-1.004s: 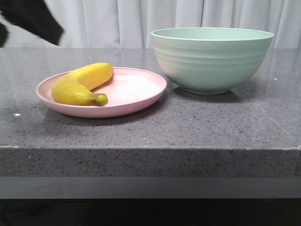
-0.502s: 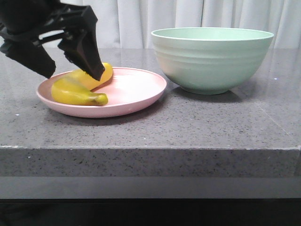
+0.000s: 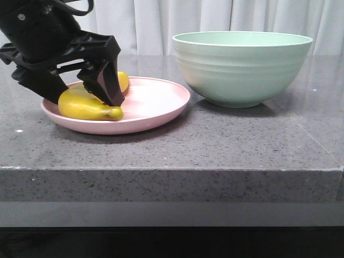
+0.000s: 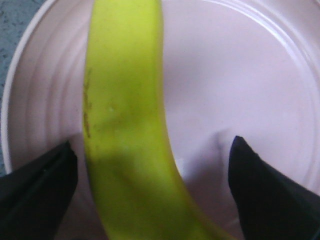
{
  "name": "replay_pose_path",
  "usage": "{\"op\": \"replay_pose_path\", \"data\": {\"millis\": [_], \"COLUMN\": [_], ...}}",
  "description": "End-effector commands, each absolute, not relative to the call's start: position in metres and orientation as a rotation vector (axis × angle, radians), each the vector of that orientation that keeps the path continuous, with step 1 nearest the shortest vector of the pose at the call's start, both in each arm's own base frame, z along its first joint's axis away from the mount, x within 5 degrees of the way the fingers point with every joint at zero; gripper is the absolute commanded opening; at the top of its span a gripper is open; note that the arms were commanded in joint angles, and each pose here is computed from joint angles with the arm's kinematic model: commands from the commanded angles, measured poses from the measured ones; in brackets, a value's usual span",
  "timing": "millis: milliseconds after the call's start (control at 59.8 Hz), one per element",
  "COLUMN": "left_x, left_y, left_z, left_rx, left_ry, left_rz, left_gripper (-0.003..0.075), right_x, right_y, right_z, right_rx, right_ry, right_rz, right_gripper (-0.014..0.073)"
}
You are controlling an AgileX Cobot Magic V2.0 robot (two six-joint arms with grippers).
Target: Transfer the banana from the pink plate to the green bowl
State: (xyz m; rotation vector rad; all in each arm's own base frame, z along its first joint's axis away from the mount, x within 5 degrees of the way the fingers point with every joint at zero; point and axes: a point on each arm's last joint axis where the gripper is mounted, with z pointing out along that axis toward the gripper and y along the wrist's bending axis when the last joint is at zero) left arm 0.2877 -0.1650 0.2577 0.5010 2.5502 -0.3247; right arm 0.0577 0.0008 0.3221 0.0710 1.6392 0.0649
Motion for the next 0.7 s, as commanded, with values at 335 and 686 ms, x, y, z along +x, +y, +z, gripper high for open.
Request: {"op": "replay_pose_path", "data": {"millis": [335, 686], "left_x": [0.2892, 0.2936], "left_y": [-0.1689, -0.1708], "left_z": [0.2828, 0.2885], "left_rx": [0.466, 0.439], "left_ry": [2.434, 2.361], "left_rz": [-0.377, -0.399], "left_gripper": [0.0321, 0.0291], "right_x": [0.0582, 0.0582], "right_y": [-0.0003, -0.0003], "right_z": [0.3394, 0.3394], "right_rx": [0.062, 0.062], "right_ry": [1.543, 1.543], "right_rz": [0.039, 0.039], "right_gripper": [0.0601, 0.0601]}}
